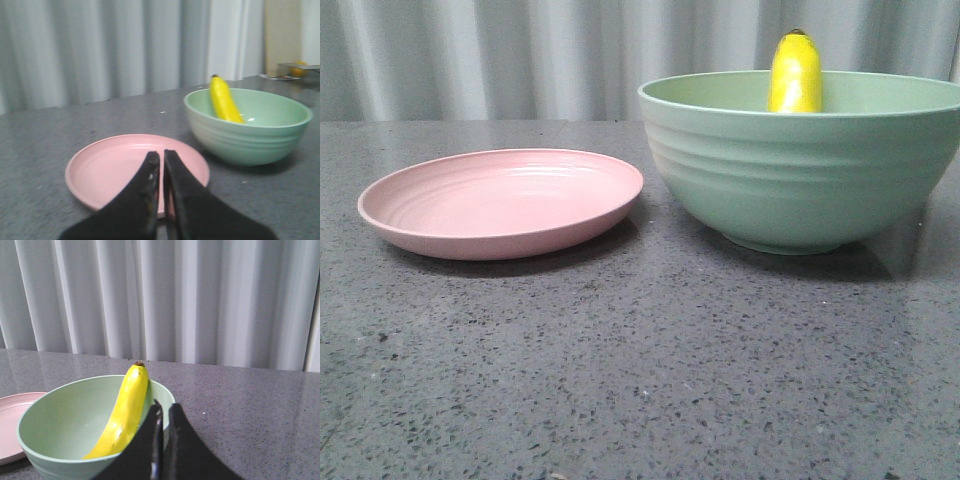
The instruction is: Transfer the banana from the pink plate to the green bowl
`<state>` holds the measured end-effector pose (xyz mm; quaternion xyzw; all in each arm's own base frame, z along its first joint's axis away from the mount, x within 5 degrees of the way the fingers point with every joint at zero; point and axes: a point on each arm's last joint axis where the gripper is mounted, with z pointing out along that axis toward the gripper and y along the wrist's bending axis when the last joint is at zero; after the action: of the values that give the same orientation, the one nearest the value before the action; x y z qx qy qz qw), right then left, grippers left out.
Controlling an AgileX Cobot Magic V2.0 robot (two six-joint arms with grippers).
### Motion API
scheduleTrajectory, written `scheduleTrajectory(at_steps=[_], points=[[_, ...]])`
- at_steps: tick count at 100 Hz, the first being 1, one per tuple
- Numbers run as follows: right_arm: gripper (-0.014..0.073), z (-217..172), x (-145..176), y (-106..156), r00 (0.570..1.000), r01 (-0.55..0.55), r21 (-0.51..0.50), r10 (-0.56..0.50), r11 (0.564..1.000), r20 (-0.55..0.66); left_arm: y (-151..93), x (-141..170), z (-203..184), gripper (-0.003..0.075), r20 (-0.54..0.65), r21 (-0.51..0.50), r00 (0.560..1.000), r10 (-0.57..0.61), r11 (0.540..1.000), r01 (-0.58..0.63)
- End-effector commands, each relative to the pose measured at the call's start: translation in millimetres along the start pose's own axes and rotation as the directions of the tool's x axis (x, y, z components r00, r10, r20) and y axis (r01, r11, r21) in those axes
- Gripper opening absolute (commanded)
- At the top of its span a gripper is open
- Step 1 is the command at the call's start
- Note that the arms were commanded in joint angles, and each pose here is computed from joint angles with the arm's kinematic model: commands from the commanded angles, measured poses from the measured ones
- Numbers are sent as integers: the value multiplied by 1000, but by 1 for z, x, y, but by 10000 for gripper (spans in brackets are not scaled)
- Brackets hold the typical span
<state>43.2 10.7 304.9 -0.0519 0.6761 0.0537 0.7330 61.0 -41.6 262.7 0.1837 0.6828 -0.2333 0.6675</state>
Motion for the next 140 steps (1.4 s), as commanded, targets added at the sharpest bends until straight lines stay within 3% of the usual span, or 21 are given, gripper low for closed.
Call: scheduleTrajectory(at_steps=[1, 22, 38, 49, 64, 140], points=[[-67, -1, -13, -2, 997, 13, 28, -15, 1000, 79, 7, -7, 0, -20, 82, -95, 997, -10, 995, 18], [-67, -1, -13, -2, 997, 13, 28, -15, 1000, 79, 27, 29, -8, -20, 45, -349, 999, -7, 937, 23], [-67, -1, -13, -2, 997, 13, 28, -15, 1000, 79, 33, 57, -16, -20, 38, -450, 999, -10, 893, 26], [-67, -1, -13, -2, 997, 13, 28, -15, 1000, 79, 33, 66, -23, -20, -28, -497, 998, -47, 867, 27], [-67, -1, -13, -2, 997, 13, 28, -15, 1000, 79, 34, 75, -28, -20, -93, -534, 991, -92, 845, 28], [-67, -1, -13, -2, 997, 13, 28, -15, 1000, 79, 33, 75, -29, -20, -93, -536, 991, -95, 844, 31]])
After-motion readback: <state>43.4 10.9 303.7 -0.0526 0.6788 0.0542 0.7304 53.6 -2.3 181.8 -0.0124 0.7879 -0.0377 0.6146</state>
